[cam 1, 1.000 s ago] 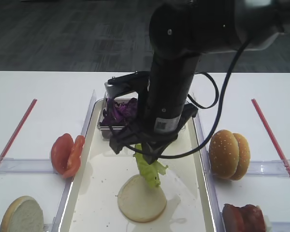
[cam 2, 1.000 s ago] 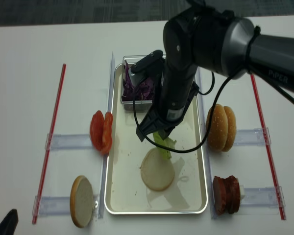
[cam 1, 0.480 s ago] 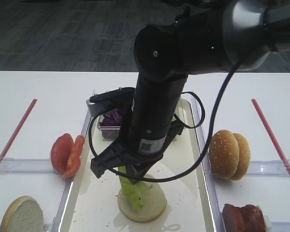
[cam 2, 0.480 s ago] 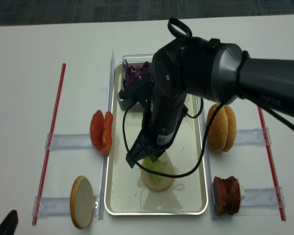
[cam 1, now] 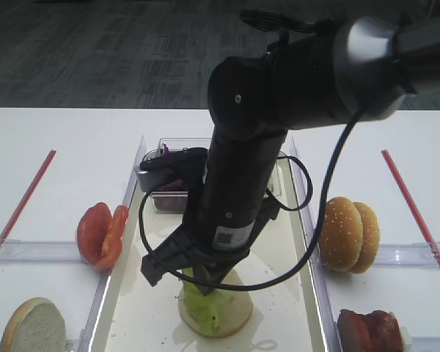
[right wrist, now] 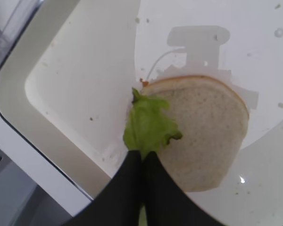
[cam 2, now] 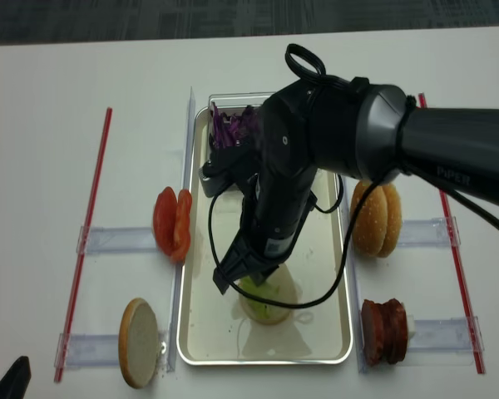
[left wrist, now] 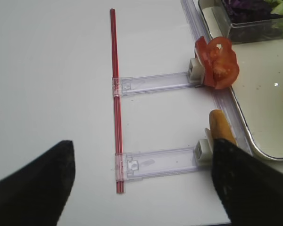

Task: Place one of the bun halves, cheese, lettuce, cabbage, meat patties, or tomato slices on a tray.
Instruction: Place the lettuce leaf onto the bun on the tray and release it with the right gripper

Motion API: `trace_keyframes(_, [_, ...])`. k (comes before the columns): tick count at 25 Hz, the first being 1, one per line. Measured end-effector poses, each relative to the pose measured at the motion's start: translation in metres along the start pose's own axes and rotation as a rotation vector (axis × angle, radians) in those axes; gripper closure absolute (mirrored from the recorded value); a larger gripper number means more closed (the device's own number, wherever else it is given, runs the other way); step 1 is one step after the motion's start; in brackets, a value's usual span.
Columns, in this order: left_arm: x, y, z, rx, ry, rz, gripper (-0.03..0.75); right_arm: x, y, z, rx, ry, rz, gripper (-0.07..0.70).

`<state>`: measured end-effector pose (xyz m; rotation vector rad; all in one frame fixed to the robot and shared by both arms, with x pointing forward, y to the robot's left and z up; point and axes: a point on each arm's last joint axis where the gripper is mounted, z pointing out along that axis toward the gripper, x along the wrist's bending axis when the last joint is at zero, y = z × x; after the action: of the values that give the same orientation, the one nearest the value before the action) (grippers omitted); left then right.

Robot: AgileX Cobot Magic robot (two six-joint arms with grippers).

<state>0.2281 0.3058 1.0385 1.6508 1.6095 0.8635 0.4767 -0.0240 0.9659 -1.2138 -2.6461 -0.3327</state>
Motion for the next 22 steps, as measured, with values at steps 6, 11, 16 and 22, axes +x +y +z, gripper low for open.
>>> trace_keyframes(6, [0.000,0.000,0.000,0.000,0.000,0.000,0.170,-0.002,-0.003,0.005,-0.002,-0.006,0.001,0.584])
trace_keyframes(11, [0.000,0.000,0.000,0.000,0.000,0.000,0.170,-0.005,-0.002,0.011,0.002,-0.013,0.008,0.584])
trace_keyframes(16, [0.000,0.000,0.000,0.000,0.000,0.000,0.170,-0.009,-0.002,0.021,0.031,-0.032,-0.004,0.584])
trace_keyframes(22, [0.000,0.000,0.000,0.000,0.000,0.000,0.170,-0.013,-0.002,0.022,0.035,-0.075,-0.020,0.584])
